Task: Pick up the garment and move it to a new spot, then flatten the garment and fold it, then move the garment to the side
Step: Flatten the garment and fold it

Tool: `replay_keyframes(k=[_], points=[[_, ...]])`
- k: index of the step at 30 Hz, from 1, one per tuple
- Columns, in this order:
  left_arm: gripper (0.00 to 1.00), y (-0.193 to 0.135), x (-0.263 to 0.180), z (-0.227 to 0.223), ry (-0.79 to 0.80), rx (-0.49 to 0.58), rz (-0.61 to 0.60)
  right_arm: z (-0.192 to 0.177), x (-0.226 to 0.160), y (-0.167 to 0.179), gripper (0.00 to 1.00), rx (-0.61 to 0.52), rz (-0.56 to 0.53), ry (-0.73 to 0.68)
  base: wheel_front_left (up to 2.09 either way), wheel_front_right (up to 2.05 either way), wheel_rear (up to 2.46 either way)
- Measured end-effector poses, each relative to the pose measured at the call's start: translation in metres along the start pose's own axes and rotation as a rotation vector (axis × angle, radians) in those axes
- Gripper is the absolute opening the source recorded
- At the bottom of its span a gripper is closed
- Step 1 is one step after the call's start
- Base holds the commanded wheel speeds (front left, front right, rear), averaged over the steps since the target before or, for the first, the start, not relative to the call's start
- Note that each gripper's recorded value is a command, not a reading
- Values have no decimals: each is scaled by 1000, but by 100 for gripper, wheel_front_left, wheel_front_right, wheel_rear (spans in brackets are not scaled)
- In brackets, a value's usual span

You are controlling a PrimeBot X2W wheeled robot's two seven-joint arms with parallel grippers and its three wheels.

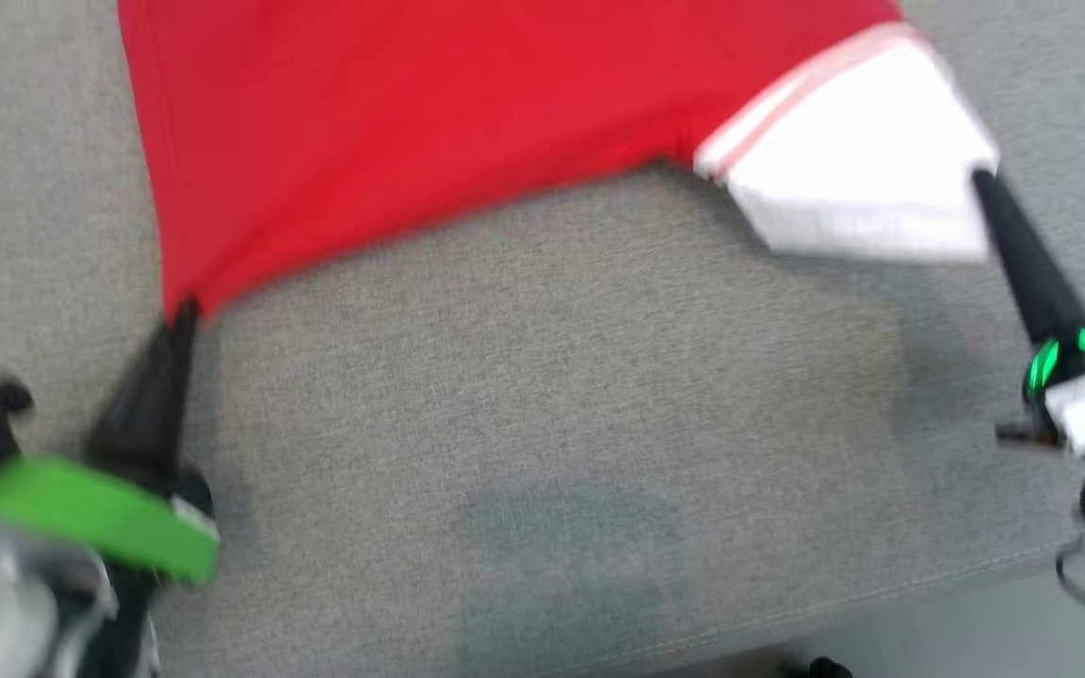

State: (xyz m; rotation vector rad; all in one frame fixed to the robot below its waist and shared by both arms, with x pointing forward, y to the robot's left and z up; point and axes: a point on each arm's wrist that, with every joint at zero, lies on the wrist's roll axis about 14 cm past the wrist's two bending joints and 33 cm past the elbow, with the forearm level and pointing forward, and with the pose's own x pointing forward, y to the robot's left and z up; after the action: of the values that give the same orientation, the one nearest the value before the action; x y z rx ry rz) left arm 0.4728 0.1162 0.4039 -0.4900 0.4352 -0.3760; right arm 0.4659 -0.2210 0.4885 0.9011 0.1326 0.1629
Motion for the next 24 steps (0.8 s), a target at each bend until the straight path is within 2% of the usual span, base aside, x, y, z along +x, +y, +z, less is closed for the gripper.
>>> replay_keyframes(k=[2,6,9,11,13,16,19,24], points=[[0,-7,-26,-14,11,-26,36,-4,-26,-4,0,25,-41,7,0,0,0],[0,-35,-69,-36,29,-155,61,-10,-78,-12,0,83,-131,-2,0,0,0],[0,-47,-85,-34,16,-189,70,-13,-110,-18,0,110,-194,-11,0,0,0],[0,-59,-90,-35,19,-250,54,-14,-120,-18,0,124,-213,-10,0,0,0],[0,-63,-91,-36,30,-292,52,-6,-117,-15,0,120,-202,-31,0,0,0],[0,-59,-82,-35,60,-271,49,7,-100,-9,0,113,-161,-64,0,0,0],[0,-67,-63,-25,82,-282,-14,20,-72,-3,0,118,-101,-90,0,0,0],[0,-59,-32,-6,87,-255,-31,20,-30,-12,0,98,-70,-44,0,0,0]])
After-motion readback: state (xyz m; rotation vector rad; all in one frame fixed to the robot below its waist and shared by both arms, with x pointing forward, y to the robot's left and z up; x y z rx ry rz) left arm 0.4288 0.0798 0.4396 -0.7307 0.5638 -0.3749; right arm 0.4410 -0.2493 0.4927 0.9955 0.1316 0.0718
